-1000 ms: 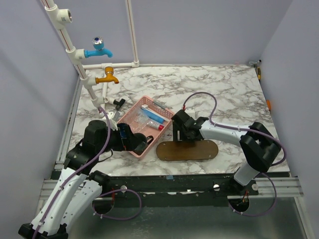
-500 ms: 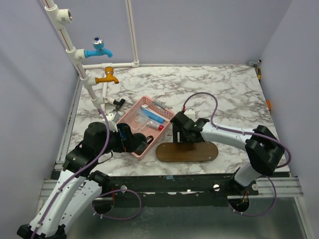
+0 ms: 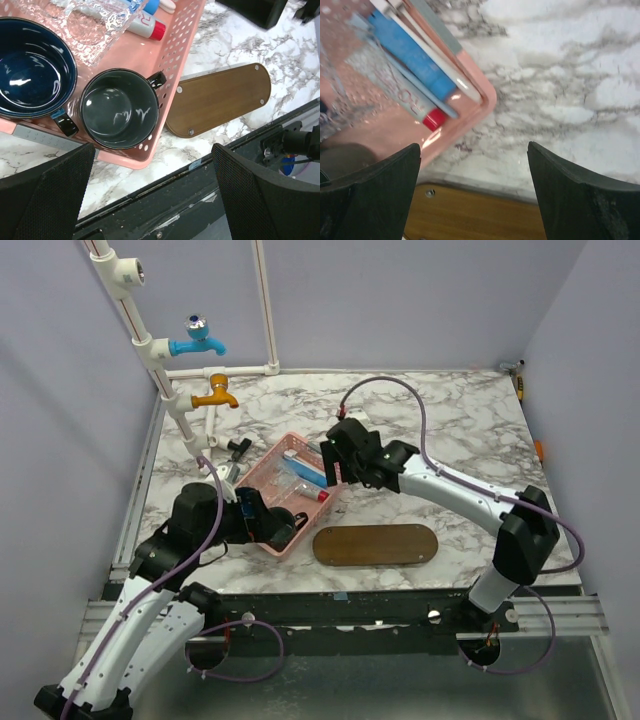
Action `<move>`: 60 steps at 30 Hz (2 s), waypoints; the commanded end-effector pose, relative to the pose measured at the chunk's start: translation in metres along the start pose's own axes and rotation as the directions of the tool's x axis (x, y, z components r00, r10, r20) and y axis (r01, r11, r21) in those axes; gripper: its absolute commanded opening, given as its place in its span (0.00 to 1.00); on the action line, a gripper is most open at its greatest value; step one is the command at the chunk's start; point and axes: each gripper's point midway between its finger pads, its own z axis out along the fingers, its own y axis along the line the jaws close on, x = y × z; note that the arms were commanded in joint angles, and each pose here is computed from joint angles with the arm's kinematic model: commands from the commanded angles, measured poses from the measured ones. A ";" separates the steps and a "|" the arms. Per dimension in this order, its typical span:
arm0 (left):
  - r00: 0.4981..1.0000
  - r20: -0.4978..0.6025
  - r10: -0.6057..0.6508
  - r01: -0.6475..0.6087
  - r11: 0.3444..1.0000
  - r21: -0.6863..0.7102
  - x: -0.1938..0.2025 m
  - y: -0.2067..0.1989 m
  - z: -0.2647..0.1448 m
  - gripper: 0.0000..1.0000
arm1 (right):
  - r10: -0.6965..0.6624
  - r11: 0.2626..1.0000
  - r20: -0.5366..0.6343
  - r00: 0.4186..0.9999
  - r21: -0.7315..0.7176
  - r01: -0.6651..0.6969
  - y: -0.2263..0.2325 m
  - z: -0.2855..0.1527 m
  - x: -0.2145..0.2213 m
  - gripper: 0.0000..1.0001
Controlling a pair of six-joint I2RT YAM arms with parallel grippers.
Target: Prepare toiletry sets of a toothbrush and toothpaste on the tray
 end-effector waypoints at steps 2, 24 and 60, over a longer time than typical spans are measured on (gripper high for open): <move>1.000 -0.018 -0.016 0.015 0.998 -0.064 0.002 0.011 0.005 0.99 | -0.134 0.989 0.009 0.991 -0.069 0.135 0.008 0.025 -0.037 0.88; 1.000 0.016 -0.013 0.014 0.998 -0.061 -0.001 0.011 0.003 0.99 | -0.301 0.903 0.055 0.952 -0.306 0.303 0.046 0.092 -0.061 0.74; 1.000 0.028 -0.006 0.008 0.999 -0.054 -0.002 0.010 0.002 0.99 | -0.331 0.911 -0.007 0.944 -0.264 0.317 0.046 0.133 -0.046 0.16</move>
